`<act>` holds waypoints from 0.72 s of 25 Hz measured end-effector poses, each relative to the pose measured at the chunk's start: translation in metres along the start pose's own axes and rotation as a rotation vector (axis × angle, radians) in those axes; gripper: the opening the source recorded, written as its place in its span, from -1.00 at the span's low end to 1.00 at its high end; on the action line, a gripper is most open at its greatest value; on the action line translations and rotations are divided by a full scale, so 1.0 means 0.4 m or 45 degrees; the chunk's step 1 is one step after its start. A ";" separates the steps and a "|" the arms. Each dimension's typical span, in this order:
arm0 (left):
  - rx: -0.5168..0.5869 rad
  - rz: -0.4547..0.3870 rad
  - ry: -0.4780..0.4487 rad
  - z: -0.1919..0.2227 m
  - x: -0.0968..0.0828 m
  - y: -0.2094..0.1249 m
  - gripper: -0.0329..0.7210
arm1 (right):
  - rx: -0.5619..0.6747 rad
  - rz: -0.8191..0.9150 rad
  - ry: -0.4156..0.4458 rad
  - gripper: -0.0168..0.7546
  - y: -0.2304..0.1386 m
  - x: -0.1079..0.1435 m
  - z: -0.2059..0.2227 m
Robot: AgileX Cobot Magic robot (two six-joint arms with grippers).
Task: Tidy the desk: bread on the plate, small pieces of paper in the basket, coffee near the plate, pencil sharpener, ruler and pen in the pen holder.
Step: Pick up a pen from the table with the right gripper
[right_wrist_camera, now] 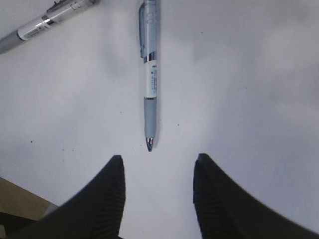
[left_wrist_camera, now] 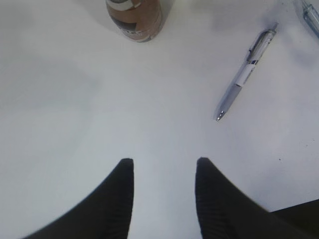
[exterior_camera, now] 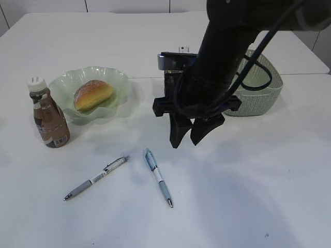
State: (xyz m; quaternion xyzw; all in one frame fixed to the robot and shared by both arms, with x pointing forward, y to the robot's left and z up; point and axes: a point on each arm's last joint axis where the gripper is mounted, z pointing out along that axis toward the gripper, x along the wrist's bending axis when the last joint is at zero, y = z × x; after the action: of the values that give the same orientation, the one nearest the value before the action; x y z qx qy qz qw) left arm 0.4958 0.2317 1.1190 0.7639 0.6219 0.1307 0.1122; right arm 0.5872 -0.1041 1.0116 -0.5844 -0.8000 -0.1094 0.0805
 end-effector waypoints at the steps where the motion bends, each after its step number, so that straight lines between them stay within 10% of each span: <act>1: 0.000 0.000 0.000 0.000 0.000 0.000 -0.16 | 0.001 -0.001 0.000 0.01 0.000 0.002 0.001; 18: 0.000 0.000 0.000 0.000 0.000 0.000 -0.16 | -0.011 0.008 -0.070 0.18 0.052 -0.016 0.154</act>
State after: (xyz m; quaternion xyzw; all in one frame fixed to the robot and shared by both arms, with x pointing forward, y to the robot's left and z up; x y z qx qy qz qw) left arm 0.4958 0.2317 1.1190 0.7639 0.6219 0.1307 0.1122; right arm 0.6088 -0.0872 0.9522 -0.5900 -0.7996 -0.0965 0.0561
